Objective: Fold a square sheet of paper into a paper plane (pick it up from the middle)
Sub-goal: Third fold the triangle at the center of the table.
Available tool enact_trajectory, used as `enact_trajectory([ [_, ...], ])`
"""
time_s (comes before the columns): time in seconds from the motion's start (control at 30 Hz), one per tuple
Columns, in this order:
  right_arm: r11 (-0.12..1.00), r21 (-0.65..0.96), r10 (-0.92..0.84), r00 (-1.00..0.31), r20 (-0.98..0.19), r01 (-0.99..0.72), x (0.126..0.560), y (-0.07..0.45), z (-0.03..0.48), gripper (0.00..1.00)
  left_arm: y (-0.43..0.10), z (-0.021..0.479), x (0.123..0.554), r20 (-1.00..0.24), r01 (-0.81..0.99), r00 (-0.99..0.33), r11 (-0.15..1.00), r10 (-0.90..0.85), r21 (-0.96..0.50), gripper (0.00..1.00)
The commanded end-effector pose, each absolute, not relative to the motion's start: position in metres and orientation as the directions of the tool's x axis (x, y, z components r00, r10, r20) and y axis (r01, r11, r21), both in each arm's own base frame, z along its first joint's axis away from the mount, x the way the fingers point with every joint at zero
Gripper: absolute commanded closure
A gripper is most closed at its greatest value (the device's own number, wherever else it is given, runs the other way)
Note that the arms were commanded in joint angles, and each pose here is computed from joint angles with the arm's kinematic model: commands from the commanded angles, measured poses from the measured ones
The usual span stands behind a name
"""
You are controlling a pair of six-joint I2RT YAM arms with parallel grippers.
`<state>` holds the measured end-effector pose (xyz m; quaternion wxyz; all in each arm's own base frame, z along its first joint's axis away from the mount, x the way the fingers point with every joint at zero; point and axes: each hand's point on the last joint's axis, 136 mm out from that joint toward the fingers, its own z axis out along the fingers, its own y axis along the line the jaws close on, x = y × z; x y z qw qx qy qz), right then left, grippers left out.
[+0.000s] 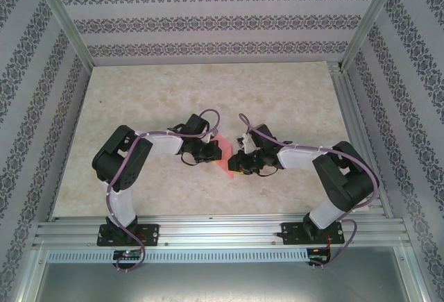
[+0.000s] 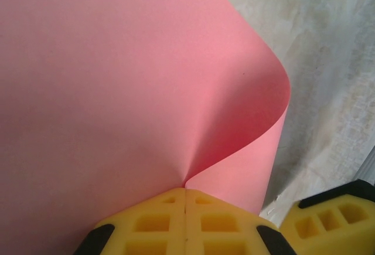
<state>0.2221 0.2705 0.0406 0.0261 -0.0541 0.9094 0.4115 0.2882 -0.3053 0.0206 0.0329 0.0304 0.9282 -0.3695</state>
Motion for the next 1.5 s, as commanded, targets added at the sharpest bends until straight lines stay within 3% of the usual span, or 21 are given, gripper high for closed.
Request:
enact_trajectory([
  [0.0,0.638,0.760,-0.094,-0.992,-0.082,-0.124,0.215,0.275,0.042,0.75,-0.296,0.028,0.291,-0.114,0.101,-0.993,0.740,0.033,-0.665,1.00],
  [0.37,0.655,0.748,-0.100,-0.994,-0.052,-0.105,0.213,0.279,0.027,0.76,-0.295,0.024,0.291,-0.104,0.093,-0.994,0.738,0.030,-0.668,1.00],
  [0.6,0.748,0.656,-0.113,-0.993,-0.030,-0.105,0.210,0.264,0.012,0.76,-0.295,0.019,0.289,-0.092,0.083,-0.995,0.737,0.028,-0.671,1.00],
  [0.8,0.746,0.661,-0.114,-0.994,0.000,-0.086,0.202,0.262,0.004,0.76,-0.294,0.019,0.288,-0.092,0.081,-0.995,0.740,0.026,-0.668,1.00],
  [1.13,0.661,0.735,-0.093,-0.989,-0.118,-0.150,0.224,0.281,0.053,0.75,-0.293,0.021,0.289,-0.098,0.095,-0.994,0.750,0.041,-0.655,1.00],
  [1.47,0.666,0.737,-0.085,-0.993,-0.085,-0.120,0.227,0.285,0.037,0.75,-0.289,0.018,0.290,-0.104,0.111,-0.993,0.768,0.058,-0.631,1.00],
])
